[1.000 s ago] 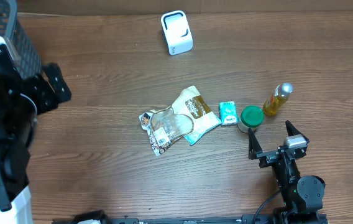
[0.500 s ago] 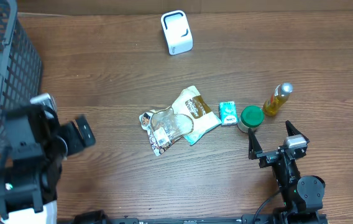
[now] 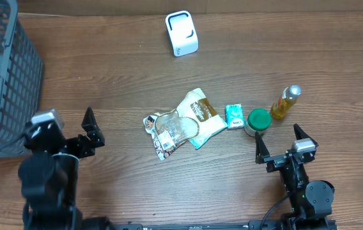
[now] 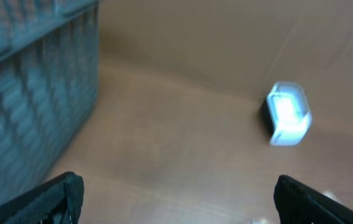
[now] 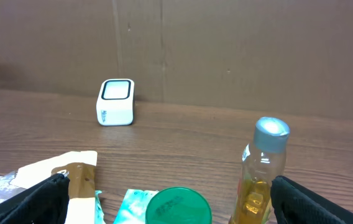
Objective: Scan the item barcode
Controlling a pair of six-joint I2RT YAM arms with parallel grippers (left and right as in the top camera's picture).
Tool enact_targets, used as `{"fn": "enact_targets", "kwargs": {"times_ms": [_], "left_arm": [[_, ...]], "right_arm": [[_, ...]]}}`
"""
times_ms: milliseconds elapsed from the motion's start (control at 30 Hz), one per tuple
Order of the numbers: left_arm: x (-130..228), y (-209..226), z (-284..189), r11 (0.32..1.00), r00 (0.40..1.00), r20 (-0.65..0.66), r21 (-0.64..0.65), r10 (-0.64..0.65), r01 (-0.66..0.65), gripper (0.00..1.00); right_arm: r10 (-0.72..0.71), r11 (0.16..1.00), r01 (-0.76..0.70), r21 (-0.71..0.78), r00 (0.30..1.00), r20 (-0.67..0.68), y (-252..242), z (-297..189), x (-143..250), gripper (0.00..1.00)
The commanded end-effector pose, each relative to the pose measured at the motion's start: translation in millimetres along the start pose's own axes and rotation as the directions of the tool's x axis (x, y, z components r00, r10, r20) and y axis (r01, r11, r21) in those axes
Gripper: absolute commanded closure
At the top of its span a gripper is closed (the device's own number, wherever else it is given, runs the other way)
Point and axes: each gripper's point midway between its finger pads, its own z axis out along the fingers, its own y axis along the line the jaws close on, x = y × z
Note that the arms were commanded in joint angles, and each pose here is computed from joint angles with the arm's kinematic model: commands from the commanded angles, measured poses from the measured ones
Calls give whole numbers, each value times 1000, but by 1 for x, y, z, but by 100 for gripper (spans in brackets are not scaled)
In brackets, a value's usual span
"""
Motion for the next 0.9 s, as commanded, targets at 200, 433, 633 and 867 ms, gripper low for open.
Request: {"fn": "enact_targets", "kwargs": {"times_ms": [200, 433, 633, 867], "left_arm": [[-55, -24, -51, 988, 884, 467, 141, -6, -68, 1], [-37, -17, -67, 985, 805, 592, 155, -36, -70, 0], [-8, -9, -50, 989, 811, 583, 139, -35, -58, 0], [47, -1, -14, 991, 881, 474, 119, -8, -55, 0]], "right_arm": [[-4, 1000, 4, 12, 1000, 3, -3, 0, 2, 0], [-4, 1000, 4, 12, 1000, 3, -3, 0, 2, 0], [-4, 1000, 4, 12, 1000, 3, -3, 0, 2, 0], [-4, 1000, 4, 12, 1000, 3, -3, 0, 2, 0]]}}
